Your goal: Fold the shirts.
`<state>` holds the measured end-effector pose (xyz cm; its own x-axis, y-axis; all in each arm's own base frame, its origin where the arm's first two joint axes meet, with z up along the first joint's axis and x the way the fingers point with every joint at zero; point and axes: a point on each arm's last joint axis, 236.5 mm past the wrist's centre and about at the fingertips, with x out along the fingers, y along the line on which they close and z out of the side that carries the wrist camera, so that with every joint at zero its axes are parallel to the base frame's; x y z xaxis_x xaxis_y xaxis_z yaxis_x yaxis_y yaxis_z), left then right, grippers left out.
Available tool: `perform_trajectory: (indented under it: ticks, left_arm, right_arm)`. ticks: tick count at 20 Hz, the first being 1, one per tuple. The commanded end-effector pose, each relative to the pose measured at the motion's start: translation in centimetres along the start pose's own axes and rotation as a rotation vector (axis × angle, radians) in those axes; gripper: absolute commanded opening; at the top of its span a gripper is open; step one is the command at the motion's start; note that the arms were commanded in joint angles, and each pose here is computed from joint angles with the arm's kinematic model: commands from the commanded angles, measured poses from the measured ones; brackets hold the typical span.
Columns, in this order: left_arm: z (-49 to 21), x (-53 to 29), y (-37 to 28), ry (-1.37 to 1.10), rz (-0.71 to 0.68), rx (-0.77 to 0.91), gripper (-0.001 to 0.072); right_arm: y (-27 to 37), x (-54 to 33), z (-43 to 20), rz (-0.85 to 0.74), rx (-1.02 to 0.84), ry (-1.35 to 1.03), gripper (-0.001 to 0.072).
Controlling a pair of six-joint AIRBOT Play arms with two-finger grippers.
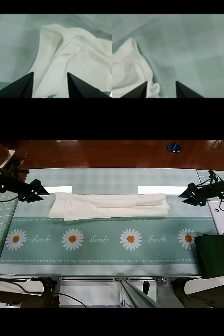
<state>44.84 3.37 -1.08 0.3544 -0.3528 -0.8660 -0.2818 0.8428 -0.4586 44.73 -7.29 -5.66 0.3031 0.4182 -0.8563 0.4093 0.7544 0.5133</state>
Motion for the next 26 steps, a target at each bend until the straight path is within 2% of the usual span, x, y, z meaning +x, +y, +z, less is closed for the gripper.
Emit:
perform_trajectory:
  ticks: [1, 3, 5, 12, 13, 14, 15, 16, 17, 18, 22, 26]
  left_arm:
    - [-0.8, -0.9, -0.1, -0.288, -0.022, -0.064, 0.0509]
    - [-4.6, 0.4, -0.9, -0.248, -0.017, 0.003, 0.0509]
    - [-7.1, 1.3, -2.0, -0.176, -0.032, 0.029, 0.0509]
    - [-8.2, 2.0, -6.6, -0.152, -0.105, 0.086, 0.0507]
    - [-8.3, 2.0, -6.9, -0.153, -0.108, 0.094, 0.0507]
    - [-8.3, 2.0, -7.3, -0.151, -0.116, 0.098, 0.0507]
    - [-8.5, 2.0, -7.9, -0.148, -0.129, 0.098, 0.0505]
    - [-8.7, 2.1, -8.3, -0.140, -0.139, 0.101, 0.0444]
    - [-9.2, 2.1, -8.7, -0.121, -0.146, 0.107, 0.0155]
    - [-9.7, 2.1, -9.2, -0.102, -0.159, 0.127, 0.0020]
    - [-12.4, 3.0, -13.6, -0.051, -0.231, 0.207, 0.0017]
    - [-15.5, 5.5, -21.2, -0.074, -0.314, 0.323, 0.0017]
  right_arm:
    - [-1.1, 1.6, -1.2, 0.040, 0.072, 0.031, 0.0412]
    - [1.0, 3.2, -1.3, 0.129, 0.071, 0.052, 0.0412]
    - [2.1, 4.7, -1.6, 0.152, 0.065, 0.067, 0.0412]
    - [6.9, 8.5, -5.6, 0.161, -0.040, 0.188, 0.0400]
    - [7.6, 8.8, -6.0, 0.162, -0.056, 0.198, 0.0357]
    - [8.1, 9.1, -6.5, 0.162, -0.069, 0.209, 0.0220]
    - [8.6, 9.1, -6.9, 0.166, -0.082, 0.218, 0.0030]
    - [9.1, 8.6, -7.1, 0.180, -0.102, 0.219, 0.0015]
    - [9.4, 7.5, -7.0, 0.180, -0.130, 0.209, 0.0014]
    - [9.2, 5.7, -6.7, 0.154, -0.164, 0.185, 0.0014]
    - [7.2, -3.6, -7.4, -0.023, -0.316, 0.050, 0.0014]
    - [8.4, -10.7, -11.7, -0.032, -0.390, -0.150, 0.0014]
